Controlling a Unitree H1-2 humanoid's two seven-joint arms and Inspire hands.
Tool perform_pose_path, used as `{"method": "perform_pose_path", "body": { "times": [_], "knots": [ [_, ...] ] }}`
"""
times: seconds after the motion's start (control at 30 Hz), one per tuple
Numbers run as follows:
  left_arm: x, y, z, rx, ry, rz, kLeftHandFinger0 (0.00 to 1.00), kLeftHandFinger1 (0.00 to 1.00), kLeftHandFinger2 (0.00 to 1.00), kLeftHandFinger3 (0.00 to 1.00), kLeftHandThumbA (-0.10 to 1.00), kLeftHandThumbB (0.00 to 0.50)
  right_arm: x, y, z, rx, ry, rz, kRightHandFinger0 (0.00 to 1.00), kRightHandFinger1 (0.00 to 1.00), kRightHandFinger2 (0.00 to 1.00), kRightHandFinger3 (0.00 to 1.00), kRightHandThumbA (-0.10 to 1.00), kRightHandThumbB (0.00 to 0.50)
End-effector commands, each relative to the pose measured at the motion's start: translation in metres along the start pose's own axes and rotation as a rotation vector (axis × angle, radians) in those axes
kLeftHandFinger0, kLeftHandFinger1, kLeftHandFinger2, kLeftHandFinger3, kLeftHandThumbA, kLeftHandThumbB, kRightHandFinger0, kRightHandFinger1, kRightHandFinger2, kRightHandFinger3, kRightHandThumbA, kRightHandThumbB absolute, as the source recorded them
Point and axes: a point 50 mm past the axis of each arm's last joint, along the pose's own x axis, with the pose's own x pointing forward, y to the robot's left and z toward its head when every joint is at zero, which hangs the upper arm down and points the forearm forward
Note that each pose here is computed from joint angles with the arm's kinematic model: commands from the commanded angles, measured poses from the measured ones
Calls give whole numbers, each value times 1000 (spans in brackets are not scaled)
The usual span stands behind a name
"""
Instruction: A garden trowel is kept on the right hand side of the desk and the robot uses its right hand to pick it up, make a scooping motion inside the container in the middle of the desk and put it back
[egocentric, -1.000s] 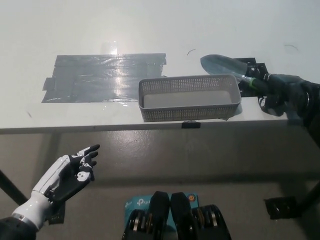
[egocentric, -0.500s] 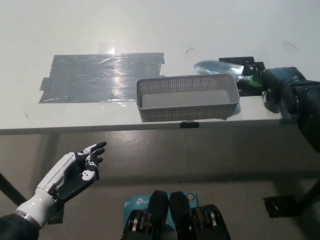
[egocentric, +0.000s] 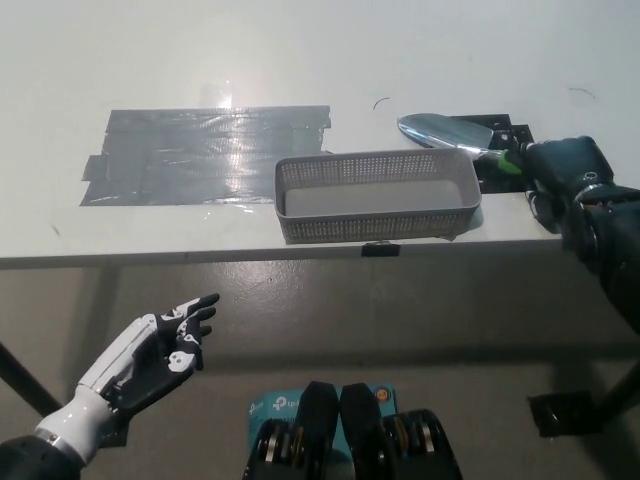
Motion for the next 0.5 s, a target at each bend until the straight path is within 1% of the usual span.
{"method": "perform_pose_path", "body": {
  "times": [0.0, 0.03, 0.07, 0.1, 0.13, 0.17, 0.2, 0.23, 0.27, 0.33, 0.37, 0.4, 0.43, 0.47],
  "knots": [
    [-2, 1, 10, 14, -53, -31, 1000, 1000, 1000, 1000, 704, 120, -5, 16, -20, 0, 0, 24, 0, 304, 625, 378, -97, 0],
    [-4, -2, 6, 7, -48, -32, 1000, 1000, 1000, 1000, 700, 117, -7, 19, -21, 3, -1, 29, 0, 311, 634, 358, -100, 0],
    [-4, -2, 5, 7, -48, -32, 1000, 1000, 1000, 1000, 698, 118, -7, 18, -22, 10, 0, 28, 0, 313, 637, 358, -100, 0],
    [-5, -2, 6, 10, -48, -32, 1000, 1000, 1000, 1000, 702, 128, -7, 15, -23, 44, 5, 7, 0, 292, 609, 308, -100, 0],
    [-5, -2, 6, 11, -48, -31, 1000, 1000, 1000, 1000, 705, 131, -8, 14, -24, 68, 6, -1, 0, 292, 609, 312, -100, 0],
    [-5, -1, 5, 15, -46, -33, 1000, 1000, 1000, 1000, 717, 137, -10, 8, -24, 98, 5, -25, 0, 275, 577, 269, -100, 0],
    [-5, -1, 6, 16, -47, -33, 1000, 1000, 1000, 1000, 719, 138, -10, 5, -25, 113, 5, -20, 0, 272, 578, 260, -100, 0],
    [-8, -1, 5, 14, -37, -32, 1000, 1000, 1000, 1000, 708, 129, -12, 2, -24, 164, 4, -36, 7, 271, 590, 348, -100, 0],
    [-8, -1, 5, 14, -35, -30, 1000, 1000, 1000, 1000, 709, 130, -13, -3, -26, 189, 3, -55, 0, 252, 560, 405, -100, 4],
    [-8, -1, 5, 17, -37, -30, 1000, 1000, 1000, 1000, 710, 130, -13, -7, -27, 203, 9, -65, 0, 233, 534, 417, -100, 1],
    [-8, -1, 5, 20, -37, -30, 1000, 1000, 1000, 1000, 714, 146, -13, -12, -29, 221, 3, -86, 0, 185, 468, 599, -100, 15],
    [-9, -3, 2, 12, -35, -36, 1000, 1000, 1000, 1000, 716, 141, -16, -21, -32, 212, -1, -127, 0, 150, 455, 711, -100, 8],
    [-10, -3, 0, 7, -33, -32, 1000, 1000, 1000, 1000, 721, 145, -16, -26, -33, 225, 3, -144, 0, 56, 368, 504, -100, 10],
    [-10, -3, 0, 10, -31, -33, 1000, 1000, 1000, 1000, 727, 156, -16, -30, -34, 228, 1, -168, 0, 31, 344, 262, -100, 1]
  ]
}}
